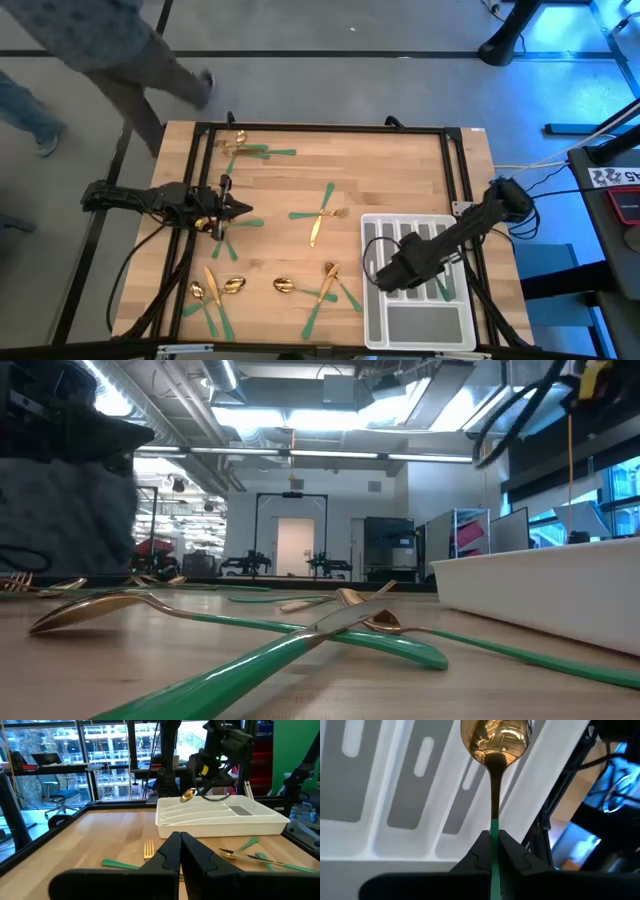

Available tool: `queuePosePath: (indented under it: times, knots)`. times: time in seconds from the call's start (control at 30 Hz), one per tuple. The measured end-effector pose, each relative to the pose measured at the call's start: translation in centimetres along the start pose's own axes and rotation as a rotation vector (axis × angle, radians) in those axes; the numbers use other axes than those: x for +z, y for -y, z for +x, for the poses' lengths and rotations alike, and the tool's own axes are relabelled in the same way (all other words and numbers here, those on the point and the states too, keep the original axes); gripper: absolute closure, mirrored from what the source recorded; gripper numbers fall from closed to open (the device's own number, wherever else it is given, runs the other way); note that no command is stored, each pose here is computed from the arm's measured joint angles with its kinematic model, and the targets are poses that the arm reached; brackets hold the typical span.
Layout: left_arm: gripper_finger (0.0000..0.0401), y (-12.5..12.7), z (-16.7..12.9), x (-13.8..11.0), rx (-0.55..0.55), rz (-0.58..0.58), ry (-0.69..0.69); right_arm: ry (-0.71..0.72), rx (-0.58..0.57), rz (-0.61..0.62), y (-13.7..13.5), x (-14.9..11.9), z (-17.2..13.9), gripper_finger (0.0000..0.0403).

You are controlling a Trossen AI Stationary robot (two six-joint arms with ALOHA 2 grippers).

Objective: Sort silverware
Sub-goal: Put the middle right green spoon into the silverware rack

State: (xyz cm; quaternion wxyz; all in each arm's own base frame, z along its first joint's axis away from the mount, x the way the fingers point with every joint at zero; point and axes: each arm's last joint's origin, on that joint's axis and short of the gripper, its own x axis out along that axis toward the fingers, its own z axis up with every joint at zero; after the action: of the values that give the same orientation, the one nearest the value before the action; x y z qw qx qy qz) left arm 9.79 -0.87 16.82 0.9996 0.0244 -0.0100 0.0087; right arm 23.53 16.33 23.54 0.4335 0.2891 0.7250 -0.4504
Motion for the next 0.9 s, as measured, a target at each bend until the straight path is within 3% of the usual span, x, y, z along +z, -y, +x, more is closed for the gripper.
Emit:
queuePosePath:
  times: [0.27, 0.37, 0.43, 0.53, 0.67, 0.77, 0.9]
  knots:
    - [0.0401, 0.0, 0.0, 0.0, 0.0, 0.009, 0.001, 0.079, -0.014, -0.082, -2.6, -0.1, 0.0, 0.0398]
    - [0.0401, 0.0, 0.0, 0.0, 0.0, 0.007, 0.001, 0.2, 0.035, -0.125, -2.7, -0.9, -0.9, 0.0398]
    - [0.0401, 0.0, 0.0, 0.0, 0.0, 0.008, 0.0, 0.337, 0.111, -0.169, -2.9, -2.0, -1.6, 0.0398]
    - [0.0401, 0.0, 0.0, 0.0, 0.0, 0.005, 0.0, 0.542, 0.328, -0.248, -3.7, -3.9, -2.1, 0.0398]
    - [0.0401, 0.0, 0.0, 0.0, -0.006, 0.005, 0.003, 0.701, 0.527, -0.273, -4.5, -5.6, -2.0, 0.0398]
    - [0.0401, 0.3, 0.0, 0.4, -0.113, 0.038, 0.048, 0.829, 0.627, -0.3, -5.0, -6.3, -1.6, 0.0398]
    - [0.0401, 0.8, -0.2, 2.0, -0.28, 0.084, 0.227, 0.951, 0.821, -0.354, -6.2, -6.3, -1.8, 0.0398]
